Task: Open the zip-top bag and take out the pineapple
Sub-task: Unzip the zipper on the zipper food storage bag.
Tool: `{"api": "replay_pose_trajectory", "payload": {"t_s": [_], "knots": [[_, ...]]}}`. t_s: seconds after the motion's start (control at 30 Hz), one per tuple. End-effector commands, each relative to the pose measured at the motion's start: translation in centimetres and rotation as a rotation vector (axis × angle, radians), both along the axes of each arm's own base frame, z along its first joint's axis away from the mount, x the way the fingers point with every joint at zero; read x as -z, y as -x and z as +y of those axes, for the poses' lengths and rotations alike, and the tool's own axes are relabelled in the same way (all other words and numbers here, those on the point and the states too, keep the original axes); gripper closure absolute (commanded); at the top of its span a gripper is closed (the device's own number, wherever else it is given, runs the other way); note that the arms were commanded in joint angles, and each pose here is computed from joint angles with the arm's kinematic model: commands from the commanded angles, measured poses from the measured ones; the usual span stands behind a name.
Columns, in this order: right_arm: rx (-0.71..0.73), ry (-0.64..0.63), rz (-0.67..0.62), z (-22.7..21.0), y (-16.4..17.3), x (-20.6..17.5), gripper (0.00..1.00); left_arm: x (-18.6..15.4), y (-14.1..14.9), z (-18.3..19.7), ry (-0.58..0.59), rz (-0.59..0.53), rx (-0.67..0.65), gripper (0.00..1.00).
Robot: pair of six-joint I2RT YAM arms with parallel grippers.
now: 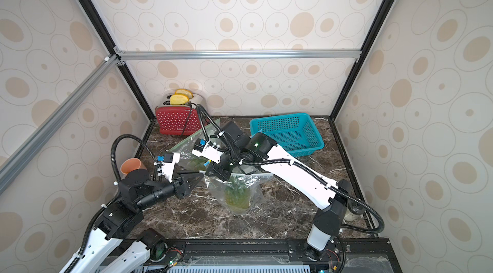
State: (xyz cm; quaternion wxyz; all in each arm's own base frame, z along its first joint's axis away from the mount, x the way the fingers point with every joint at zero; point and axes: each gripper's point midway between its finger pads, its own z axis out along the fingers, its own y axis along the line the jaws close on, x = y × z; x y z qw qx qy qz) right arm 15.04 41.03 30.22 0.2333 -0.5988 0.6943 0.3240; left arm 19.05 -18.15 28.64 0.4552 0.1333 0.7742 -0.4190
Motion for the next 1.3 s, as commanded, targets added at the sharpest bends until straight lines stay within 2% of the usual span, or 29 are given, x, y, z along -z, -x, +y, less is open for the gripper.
{"api": "replay_pose_trajectory", "payload": {"t_s": [0.0,0.33,0.83,1.03,1.17,1.27], "knots": [[-0.021,-0.012,0.001,-0.1,0.6,-0.7,0.97,-1.6,0.0,-0.2,0.012,-0.049,0.009,0.58],[-0.025,-0.017,0.010,0.0,0.7,-0.7,0.97,-2.0,-0.4,-0.6,0.040,-0.068,0.017,0.60],[-0.014,-0.032,0.002,0.6,0.2,-0.8,0.97,-2.0,-0.2,-1.1,0.089,-0.075,0.044,0.73],[-0.012,-0.032,0.003,0.9,0.1,-0.6,0.97,-2.0,-0.2,-1.2,0.091,-0.074,0.049,0.85],[-0.006,-0.033,-0.003,0.8,0.0,-0.7,0.96,-2.0,-0.2,-1.3,0.093,-0.070,0.056,1.00],[-0.003,-0.033,-0.005,0.8,-0.1,-0.7,0.96,-2.0,-0.2,-1.3,0.100,-0.069,0.056,1.00]]}}
